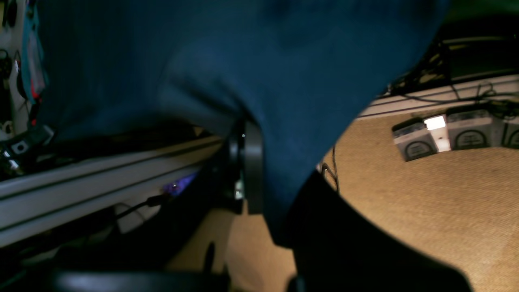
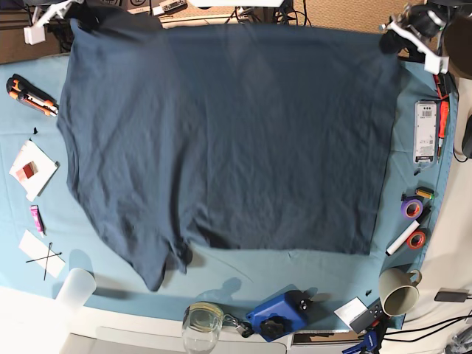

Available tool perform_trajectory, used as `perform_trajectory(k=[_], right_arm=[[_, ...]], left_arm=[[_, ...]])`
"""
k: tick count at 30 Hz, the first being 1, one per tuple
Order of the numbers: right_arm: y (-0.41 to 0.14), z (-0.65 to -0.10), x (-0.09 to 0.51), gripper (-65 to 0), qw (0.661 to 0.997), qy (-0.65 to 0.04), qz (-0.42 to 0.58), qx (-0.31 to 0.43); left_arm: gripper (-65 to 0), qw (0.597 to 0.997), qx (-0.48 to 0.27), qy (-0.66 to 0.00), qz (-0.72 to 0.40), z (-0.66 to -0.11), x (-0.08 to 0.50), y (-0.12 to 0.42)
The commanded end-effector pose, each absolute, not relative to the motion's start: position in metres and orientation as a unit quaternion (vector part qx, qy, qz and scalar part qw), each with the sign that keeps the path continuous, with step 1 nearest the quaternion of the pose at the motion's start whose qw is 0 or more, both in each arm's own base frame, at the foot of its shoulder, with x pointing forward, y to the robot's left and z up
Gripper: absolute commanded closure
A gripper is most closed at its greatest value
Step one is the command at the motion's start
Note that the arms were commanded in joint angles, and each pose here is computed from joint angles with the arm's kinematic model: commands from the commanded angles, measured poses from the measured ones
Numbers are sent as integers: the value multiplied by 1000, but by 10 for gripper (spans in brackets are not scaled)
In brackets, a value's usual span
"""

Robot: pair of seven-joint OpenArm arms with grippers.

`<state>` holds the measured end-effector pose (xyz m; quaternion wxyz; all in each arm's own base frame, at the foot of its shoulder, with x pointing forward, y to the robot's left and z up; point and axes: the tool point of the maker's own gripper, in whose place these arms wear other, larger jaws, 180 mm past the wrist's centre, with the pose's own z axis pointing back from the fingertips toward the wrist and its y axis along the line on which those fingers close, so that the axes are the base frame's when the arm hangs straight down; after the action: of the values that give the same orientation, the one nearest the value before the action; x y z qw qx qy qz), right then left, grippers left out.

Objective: Fold the T-shirt properly
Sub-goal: 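Lift the shoulder edge and fold it over toward the hem with both grippers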

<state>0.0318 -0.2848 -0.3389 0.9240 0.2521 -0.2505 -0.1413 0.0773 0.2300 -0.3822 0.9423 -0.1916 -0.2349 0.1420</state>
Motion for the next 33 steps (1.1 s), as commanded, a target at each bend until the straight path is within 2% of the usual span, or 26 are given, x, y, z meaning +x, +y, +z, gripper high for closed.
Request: perform_trajectory(k=[1,8,16,23,30,33], right_arm=[[-291,-329,38,0,921,-269,-135,246],[-291,-327,46,0,917,-281,-132,249],[-296,-328,75,0,913,-312,-118,235],[-309,-328,103,0,910,-348,-112,197],[-295,-341,132,0,912,-353,-82,192],[-291,-343,148,0,910,-363,-69,186]], left_arm=[[0,941,-185,-246,143,-374,76,237],[0,932,-200,-260,151,-369,81,235],[0,919,-207,-306,139,-359,118,235],[0,911,-189,-342,132,-353,140,241],[0,918,-190,-342,61,-365,166,207],[0,920,-163,-348,71,-365,184,214]])
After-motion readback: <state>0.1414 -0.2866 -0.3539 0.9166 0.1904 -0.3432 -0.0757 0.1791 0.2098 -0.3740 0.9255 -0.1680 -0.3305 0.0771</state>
